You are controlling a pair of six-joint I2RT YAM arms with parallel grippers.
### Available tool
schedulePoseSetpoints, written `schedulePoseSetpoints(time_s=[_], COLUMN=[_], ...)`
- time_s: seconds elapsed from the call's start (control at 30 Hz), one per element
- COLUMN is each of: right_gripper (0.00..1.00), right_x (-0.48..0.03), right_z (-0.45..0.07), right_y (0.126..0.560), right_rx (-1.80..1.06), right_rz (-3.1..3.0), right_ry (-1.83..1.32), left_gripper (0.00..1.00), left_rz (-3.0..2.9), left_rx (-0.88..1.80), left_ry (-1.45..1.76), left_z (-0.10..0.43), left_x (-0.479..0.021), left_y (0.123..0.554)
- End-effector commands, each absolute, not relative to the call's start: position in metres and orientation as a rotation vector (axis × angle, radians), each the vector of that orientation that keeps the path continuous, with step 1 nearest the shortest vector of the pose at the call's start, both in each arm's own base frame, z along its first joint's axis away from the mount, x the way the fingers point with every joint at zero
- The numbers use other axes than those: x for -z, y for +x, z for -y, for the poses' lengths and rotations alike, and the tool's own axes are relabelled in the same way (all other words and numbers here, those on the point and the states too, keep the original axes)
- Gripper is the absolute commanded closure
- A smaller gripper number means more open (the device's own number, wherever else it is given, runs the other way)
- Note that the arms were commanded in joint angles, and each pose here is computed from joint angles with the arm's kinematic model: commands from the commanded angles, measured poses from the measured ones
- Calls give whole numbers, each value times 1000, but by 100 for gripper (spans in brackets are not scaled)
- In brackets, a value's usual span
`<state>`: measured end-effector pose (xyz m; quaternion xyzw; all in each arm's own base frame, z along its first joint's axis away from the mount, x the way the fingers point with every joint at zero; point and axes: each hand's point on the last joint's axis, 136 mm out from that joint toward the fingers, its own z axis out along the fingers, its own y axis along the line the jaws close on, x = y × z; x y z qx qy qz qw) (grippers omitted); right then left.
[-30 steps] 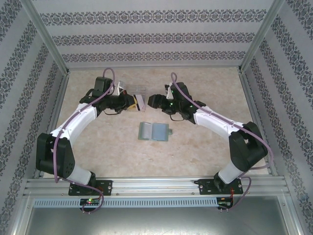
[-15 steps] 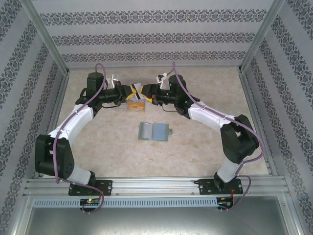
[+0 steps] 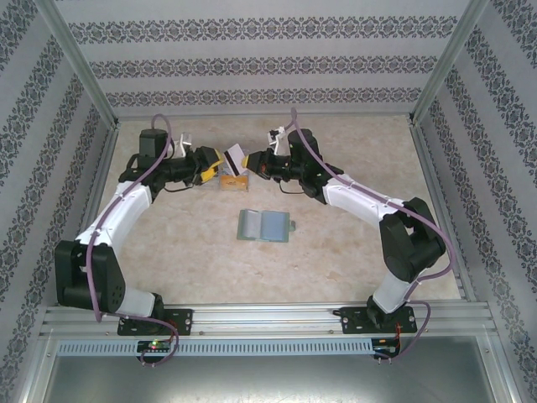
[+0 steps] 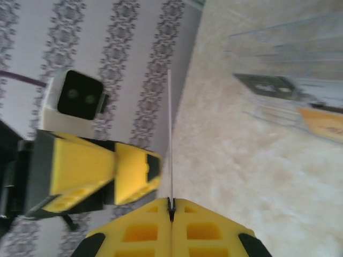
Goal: Take the credit cards out of the card holder
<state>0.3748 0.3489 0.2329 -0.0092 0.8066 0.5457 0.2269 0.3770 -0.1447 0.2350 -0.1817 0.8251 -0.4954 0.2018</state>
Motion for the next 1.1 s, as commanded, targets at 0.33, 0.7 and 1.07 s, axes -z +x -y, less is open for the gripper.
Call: schedulePoseSetpoints(time_s=[0.33, 0.7, 1.07], right_gripper=[100, 100, 100], right_x=[-187, -155, -137], right_z=[-350, -376, -379], right_y=[404, 425, 446], right_rx=[-648, -510, -500], right_rz=[-2182, -1916, -1768], right_ry=[-782, -1290, -1500], left_gripper=[3, 0, 0], left_rz=[-2518, -2568, -2587], left_rx=[655, 614, 685], left_ry=[-618, -565, -577], left_z=[31, 27, 29], left_x=[-192, -178, -170], left_y=[329, 328, 331])
